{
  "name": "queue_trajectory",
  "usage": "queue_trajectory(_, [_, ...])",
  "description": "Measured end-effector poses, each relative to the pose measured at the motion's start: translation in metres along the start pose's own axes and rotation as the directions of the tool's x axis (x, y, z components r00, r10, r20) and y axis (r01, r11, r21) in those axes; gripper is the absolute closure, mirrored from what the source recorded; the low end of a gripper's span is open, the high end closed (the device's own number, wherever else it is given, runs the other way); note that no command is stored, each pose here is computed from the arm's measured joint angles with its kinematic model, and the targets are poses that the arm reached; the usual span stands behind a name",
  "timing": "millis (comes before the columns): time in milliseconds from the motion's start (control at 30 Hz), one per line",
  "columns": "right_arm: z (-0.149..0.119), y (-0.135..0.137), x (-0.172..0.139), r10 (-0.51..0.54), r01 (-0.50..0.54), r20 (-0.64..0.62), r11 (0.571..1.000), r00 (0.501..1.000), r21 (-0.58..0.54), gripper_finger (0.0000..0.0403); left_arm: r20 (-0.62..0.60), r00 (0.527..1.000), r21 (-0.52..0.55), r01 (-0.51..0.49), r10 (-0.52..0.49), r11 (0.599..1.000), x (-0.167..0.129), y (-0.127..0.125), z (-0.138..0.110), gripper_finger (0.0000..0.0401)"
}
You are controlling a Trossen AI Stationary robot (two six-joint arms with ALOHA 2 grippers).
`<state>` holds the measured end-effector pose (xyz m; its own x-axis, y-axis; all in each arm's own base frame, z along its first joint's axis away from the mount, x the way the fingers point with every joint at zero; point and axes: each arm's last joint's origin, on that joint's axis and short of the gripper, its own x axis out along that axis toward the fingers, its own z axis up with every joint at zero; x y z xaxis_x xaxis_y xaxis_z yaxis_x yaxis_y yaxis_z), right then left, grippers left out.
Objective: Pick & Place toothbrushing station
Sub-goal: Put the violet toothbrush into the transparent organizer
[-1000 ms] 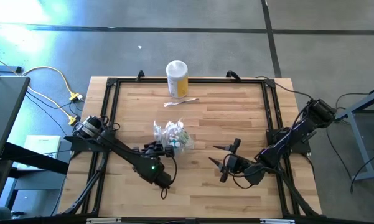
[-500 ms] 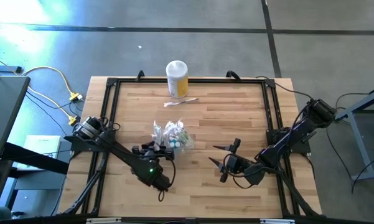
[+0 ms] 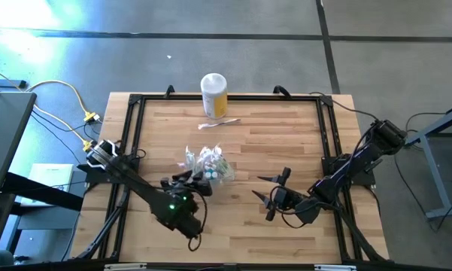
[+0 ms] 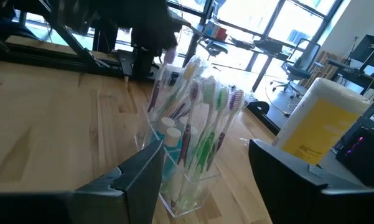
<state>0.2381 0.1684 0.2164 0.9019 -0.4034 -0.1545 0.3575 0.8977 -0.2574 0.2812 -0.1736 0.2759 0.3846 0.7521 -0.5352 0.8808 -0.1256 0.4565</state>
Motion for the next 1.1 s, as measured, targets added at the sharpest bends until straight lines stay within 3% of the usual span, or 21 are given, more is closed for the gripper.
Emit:
queue_trajectory(133, [0.000,-0.001,0.001,-0.004,0.004,-0.001,1.000,1.000,-0.010,0.0174,0.018,0.997,-0.188,-0.072,0.077,0.980,-0.017,0.009,-0.030,0.0201])
queue_trajectory(200, [0.000,-0.002,0.003,-0.011,0.011,-0.003,1.000,1.000,-0.017,0.0174,0.050,0.993,-0.387,-0.081,0.109,0.918,-0.029,0.013,-0.050,0.0201])
queue_trajectory(267, [0.000,-0.005,0.008,-0.029,0.029,-0.009,0.999,1.000,-0.015,0.0174,0.083,0.985,-0.617,-0.065,0.148,0.784,-0.042,0.016,-0.078,0.0201])
queue_trajectory(333, [-0.001,-0.010,0.015,-0.047,0.047,-0.019,0.999,0.999,-0.014,0.0174,0.124,0.975,-0.813,-0.007,0.185,0.582,-0.053,0.014,-0.107,0.0201])
queue_trajectory(400, [-0.001,-0.017,0.025,-0.019,0.019,-0.039,1.000,0.999,-0.010,0.0174,0.168,0.966,-0.914,0.076,0.199,0.400,-0.059,0.011,-0.135,0.0201])
queue_trajectory(500, [0.001,-0.037,0.044,0.016,-0.011,-0.078,0.998,0.997,0.066,0.0174,0.234,0.949,-0.963,0.197,0.212,0.183,-0.061,-0.003,-0.178,0.0201])
queue_trajectory(600, [-0.002,-0.064,0.064,0.004,0.011,-0.147,0.994,0.989,0.106,0.0174,0.233,0.944,-0.969,0.245,0.232,-0.025,-0.057,-0.025,-0.220,0.0201])
queue_trajectory(733, [-0.004,-0.111,0.085,0.035,0.003,-0.226,0.986,0.973,0.166,0.0174,0.205,0.942,-0.934,0.269,0.265,-0.236,-0.050,-0.057,-0.250,0.0201])
queue_trajectory(800, [-0.006,-0.136,0.095,0.063,-0.010,-0.252,0.978,0.966,0.207,0.0174,0.193,0.931,-0.905,0.291,0.309,-0.311,-0.045,-0.073,-0.256,0.0201])
queue_trajectory(900, [-0.011,-0.177,0.109,0.141,-0.065,-0.254,0.956,0.957,0.286,0.0174,0.176,0.904,-0.871,0.327,0.389,-0.366,-0.035,-0.093,-0.251,0.0201])
queue_trajectory(967, [-0.016,-0.204,0.117,0.171,-0.081,-0.255,0.940,0.952,0.331,0.0174,0.169,0.882,-0.868,0.344,0.441,-0.357,-0.027,-0.104,-0.240,0.0201])
queue_trajectory(1100, [-0.026,-0.250,0.134,0.181,-0.068,-0.266,0.921,0.947,0.385,0.0174,0.162,0.833,-0.884,0.360,0.529,-0.297,-0.008,-0.119,-0.214,0.0201])
